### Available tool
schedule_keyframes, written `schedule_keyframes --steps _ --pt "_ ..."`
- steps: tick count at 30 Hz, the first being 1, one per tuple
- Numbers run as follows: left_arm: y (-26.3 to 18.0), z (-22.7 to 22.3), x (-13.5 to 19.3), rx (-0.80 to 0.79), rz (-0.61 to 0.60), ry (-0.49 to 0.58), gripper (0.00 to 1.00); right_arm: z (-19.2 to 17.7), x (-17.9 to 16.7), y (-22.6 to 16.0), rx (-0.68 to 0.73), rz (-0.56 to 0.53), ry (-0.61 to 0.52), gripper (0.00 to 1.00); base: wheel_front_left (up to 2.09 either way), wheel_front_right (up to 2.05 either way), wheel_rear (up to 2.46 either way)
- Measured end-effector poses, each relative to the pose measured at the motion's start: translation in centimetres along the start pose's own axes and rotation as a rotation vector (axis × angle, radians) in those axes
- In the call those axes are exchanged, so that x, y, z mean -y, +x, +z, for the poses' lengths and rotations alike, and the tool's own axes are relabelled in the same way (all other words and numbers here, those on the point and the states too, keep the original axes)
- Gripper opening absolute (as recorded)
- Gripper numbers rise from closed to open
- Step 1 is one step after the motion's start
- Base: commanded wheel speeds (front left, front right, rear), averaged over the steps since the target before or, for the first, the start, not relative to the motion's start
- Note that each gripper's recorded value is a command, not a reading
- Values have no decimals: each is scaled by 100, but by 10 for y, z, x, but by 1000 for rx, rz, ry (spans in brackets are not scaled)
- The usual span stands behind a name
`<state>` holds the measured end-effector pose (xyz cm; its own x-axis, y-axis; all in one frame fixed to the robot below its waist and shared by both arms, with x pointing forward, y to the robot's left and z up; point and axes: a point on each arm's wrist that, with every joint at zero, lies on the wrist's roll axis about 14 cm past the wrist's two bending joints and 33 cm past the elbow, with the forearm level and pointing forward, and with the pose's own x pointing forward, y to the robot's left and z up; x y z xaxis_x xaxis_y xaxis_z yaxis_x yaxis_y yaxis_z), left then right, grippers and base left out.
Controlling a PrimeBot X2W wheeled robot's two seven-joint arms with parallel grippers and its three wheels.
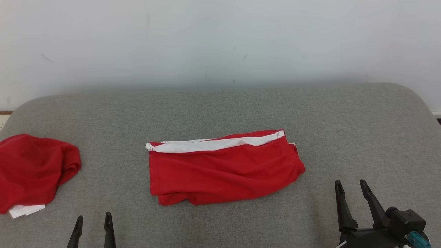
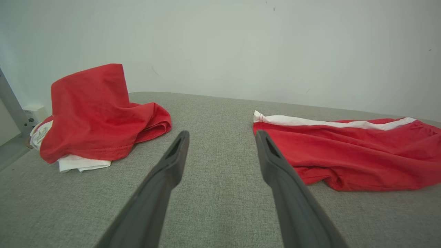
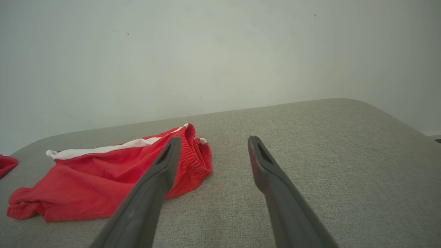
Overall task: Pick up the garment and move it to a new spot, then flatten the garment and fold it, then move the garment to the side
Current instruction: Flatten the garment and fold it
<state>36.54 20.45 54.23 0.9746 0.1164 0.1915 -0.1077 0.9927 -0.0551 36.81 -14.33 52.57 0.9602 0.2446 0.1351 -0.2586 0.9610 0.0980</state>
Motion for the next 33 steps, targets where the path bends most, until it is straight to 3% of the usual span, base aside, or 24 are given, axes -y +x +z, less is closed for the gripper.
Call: schedule_keyframes --steps 26,33 --pt "0 -1 5 -3 -9 -5 100 -4 1 1 -13 -2 -8 100 0 0 0" --pt "-1 -5 5 -16 -8 -12 100 8 -13 25 19 62 -28 100 0 0 0"
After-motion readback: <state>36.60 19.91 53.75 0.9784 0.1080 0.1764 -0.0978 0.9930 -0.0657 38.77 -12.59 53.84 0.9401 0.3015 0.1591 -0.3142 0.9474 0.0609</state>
